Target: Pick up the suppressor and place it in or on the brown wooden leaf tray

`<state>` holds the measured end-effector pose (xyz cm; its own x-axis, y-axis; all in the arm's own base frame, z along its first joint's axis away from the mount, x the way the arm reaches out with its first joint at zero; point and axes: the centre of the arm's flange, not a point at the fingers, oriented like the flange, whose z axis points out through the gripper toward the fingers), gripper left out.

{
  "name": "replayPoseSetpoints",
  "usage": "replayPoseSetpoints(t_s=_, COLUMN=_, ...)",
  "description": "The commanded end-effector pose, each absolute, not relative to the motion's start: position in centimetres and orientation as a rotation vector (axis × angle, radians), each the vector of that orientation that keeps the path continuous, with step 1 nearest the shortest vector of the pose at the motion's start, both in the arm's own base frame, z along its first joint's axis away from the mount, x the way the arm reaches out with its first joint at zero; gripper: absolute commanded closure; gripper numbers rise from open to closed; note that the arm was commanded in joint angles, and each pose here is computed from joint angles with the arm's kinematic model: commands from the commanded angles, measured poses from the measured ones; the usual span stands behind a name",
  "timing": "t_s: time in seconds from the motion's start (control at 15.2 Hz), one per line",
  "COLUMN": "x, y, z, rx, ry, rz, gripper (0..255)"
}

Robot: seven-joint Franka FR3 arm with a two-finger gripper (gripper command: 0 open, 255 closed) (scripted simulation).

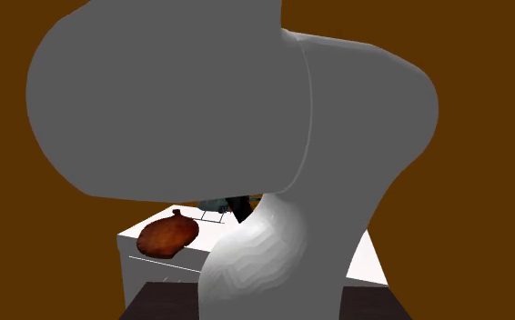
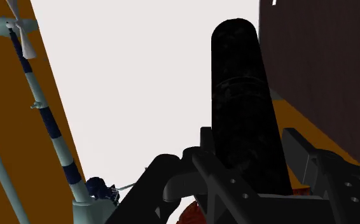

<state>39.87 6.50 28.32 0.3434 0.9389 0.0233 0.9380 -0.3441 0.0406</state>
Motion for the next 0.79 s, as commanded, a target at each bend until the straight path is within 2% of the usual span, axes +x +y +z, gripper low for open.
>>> replayPoseSetpoints(t_s=0.0, x=40.7, y=8.9, z=28.4, rx=2.560, ry=1.786, rz=0.067, gripper=255)
replayPoseSetpoints(t_s=0.73, x=44.8, y=22.8, z=29.0, rx=2.560, ry=1.786, rz=0.067, gripper=255)
